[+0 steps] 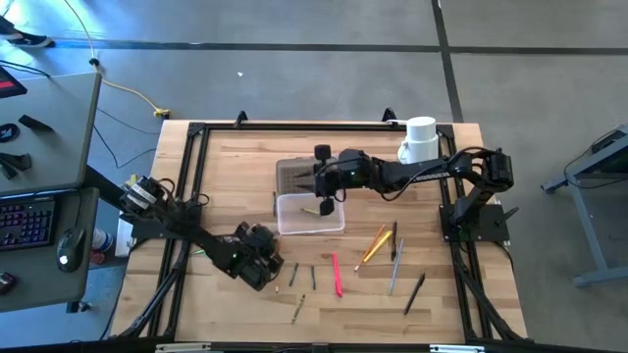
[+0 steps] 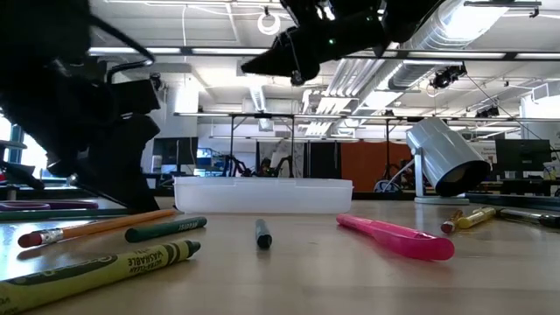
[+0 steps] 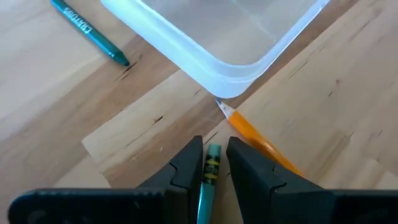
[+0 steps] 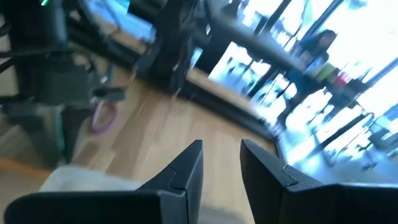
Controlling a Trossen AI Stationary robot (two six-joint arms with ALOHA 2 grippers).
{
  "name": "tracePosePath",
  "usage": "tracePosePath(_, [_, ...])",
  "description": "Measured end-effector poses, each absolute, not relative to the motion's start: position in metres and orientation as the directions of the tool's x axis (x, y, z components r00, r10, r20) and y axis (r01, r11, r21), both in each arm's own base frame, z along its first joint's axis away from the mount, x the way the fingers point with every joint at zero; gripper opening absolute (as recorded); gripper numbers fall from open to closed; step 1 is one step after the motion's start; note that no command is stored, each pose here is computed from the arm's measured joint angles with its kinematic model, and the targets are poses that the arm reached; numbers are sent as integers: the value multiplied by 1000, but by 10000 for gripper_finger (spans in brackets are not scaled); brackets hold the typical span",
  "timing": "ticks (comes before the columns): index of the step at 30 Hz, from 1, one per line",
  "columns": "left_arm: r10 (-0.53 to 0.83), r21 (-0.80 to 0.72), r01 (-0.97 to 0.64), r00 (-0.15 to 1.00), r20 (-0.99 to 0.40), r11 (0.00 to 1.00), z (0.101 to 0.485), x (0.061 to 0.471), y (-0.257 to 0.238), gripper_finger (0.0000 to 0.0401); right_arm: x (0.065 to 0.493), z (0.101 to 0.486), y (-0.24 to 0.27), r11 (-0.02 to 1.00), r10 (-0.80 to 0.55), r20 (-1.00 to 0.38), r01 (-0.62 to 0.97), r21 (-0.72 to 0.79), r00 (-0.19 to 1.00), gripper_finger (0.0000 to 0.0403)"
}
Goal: Pick & place school supplies into a supply box
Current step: Put the light blue pencil into the gray supply box, then put the left black pen into the gray supply box
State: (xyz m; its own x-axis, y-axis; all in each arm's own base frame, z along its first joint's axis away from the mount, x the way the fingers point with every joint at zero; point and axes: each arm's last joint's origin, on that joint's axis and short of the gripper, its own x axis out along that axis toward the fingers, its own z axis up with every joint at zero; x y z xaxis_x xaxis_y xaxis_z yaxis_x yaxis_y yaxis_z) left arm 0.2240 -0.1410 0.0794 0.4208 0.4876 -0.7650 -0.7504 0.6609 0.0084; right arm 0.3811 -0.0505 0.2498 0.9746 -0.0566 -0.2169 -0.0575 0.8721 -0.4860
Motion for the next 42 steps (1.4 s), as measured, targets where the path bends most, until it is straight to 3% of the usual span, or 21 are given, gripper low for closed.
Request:
tracePosePath(6, [537, -16, -778, 449, -714, 628, 72, 221, -145, 110, 382, 256, -51, 856, -58, -158, -32, -517, 986, 91])
tracePosePath(13, [540, -28, -782, 455, -708, 622, 72, 221, -145, 30, 382, 254, -51, 854, -87, -175, -16, -520, 981, 91])
tracePosePath(20, [503, -80, -784, 469, -726, 616, 88, 221, -144, 30, 382, 254, -48, 861, -224, -178, 109, -496, 958, 91])
tracePosePath(30, [417, -146, -763, 490, -766, 629, 138, 208, -135, 10, 383, 253, -39, 863, -211, -183, 96, -496, 960, 91])
tracePosePath(42, [453, -147, -763, 513, -729, 629, 146, 207, -132, 13, 383, 252, -40, 841, -211, -190, 79, -535, 959, 91])
